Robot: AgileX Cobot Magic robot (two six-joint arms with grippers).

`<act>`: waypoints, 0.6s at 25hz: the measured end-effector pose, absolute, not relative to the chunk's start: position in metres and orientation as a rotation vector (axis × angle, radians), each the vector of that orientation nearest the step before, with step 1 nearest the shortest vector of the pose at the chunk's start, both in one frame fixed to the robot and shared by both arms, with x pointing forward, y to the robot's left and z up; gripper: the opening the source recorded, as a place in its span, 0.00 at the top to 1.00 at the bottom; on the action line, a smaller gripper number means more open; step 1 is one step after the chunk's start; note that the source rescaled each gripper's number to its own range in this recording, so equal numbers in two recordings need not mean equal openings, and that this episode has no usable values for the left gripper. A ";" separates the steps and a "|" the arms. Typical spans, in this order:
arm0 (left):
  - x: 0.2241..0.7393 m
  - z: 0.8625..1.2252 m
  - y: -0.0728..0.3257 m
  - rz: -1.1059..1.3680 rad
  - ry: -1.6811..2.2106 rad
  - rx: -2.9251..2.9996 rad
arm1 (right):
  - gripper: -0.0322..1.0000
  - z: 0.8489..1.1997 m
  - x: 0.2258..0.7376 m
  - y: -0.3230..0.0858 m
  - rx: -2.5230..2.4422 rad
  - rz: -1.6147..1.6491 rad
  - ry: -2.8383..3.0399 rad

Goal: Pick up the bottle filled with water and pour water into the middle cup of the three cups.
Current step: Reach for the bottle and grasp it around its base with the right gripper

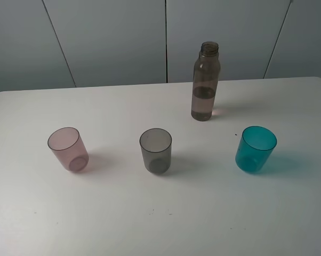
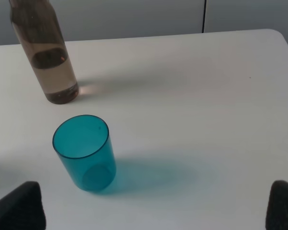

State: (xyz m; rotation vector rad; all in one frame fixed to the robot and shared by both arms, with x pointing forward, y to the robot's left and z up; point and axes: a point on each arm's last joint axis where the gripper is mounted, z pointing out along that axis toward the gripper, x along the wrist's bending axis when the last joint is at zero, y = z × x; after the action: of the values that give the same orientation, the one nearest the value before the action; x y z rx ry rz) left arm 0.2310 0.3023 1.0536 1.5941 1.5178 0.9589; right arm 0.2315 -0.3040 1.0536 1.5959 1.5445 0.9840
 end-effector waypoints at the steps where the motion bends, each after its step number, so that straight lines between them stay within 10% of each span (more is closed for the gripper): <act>1: 0.231 1.054 0.302 0.959 1.518 1.594 | 0.00 1.054 0.231 -0.304 1.596 0.984 1.544; 15: 0.231 1.054 0.302 0.960 1.517 1.596 | 0.00 1.054 0.231 -0.304 1.596 0.984 1.544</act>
State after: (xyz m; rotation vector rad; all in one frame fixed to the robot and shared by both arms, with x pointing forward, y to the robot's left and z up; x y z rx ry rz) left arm 0.2310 0.3023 1.0536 1.5958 1.5166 0.9599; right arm 0.2315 -0.3040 1.0536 1.5959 1.5445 0.9840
